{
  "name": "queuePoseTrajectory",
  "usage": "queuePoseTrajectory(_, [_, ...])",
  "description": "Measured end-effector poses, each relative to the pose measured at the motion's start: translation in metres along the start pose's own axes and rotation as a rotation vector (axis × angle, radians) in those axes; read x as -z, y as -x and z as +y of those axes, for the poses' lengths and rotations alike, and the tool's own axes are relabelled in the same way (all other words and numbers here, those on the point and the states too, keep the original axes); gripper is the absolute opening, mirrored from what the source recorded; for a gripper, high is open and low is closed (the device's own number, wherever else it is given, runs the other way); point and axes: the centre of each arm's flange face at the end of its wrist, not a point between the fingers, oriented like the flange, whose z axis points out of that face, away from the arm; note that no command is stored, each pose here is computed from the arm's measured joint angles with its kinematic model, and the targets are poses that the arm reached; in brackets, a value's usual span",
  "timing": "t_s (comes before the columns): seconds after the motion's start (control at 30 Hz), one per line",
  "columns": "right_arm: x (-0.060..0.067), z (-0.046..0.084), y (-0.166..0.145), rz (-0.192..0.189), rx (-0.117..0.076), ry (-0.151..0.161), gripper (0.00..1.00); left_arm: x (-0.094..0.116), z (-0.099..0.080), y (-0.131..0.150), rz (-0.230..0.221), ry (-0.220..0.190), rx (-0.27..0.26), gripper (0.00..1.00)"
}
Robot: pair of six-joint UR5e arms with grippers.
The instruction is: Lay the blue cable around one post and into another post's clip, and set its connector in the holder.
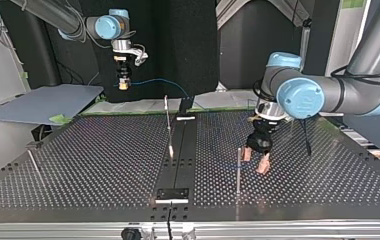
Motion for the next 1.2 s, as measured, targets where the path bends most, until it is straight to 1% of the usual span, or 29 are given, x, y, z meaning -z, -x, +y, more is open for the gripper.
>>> queuePoseTrajectory(0.2, [0.000,0.001,0.000,0.001,-0.001,0.001,0.00,0.012,0.004,-0.006,-0.022,-0.010,0.059,1.00])
queuePoseTrajectory(0.3, [0.000,0.001,0.000,0.000,-0.001,0.002,0.00,0.015,0.004,-0.006,-0.028,-0.018,0.088,1.00])
queuePoseTrajectory(0.4, [0.000,0.001,0.000,-0.001,-0.001,0.002,0.00,0.016,0.003,-0.006,-0.029,-0.020,0.104,1.00])
queuePoseTrajectory(0.47, [0.000,0.001,0.000,-0.001,-0.001,0.002,0.00,0.017,0.002,-0.006,-0.026,-0.017,0.104,1.00])
queuePoseTrajectory(0.57, [0.000,0.001,0.000,-0.002,-0.001,0.002,0.00,0.022,0.001,-0.005,-0.022,-0.006,0.089,1.00])
queuePoseTrajectory(0.67, [0.000,0.001,0.000,0.000,-0.001,0.002,0.00,0.031,-0.002,0.000,-0.029,0.015,0.064,1.00])
queuePoseTrajectory(0.77, [0.000,0.001,0.000,0.001,-0.001,0.002,0.00,0.042,-0.003,0.003,-0.034,0.043,0.038,1.00])
queuePoseTrajectory(0.97, [-0.001,0.001,-0.001,0.004,-0.002,0.001,0.00,0.070,0.003,0.003,-0.032,0.116,-0.017,1.00])
queuePoseTrajectory(1.03, [-0.001,0.001,-0.001,0.005,-0.003,0.001,0.00,0.078,0.003,0.006,-0.038,0.138,-0.037,1.00])
queuePoseTrajectory(1.1, [-0.001,0.001,-0.001,0.007,-0.003,0.001,0.00,0.085,-0.003,0.015,-0.046,0.140,-0.058,1.00])
queuePoseTrajectory(1.2, [-0.002,0.001,-0.001,0.007,-0.003,0.000,0.00,0.095,-0.019,0.030,-0.053,0.115,-0.088,1.00])
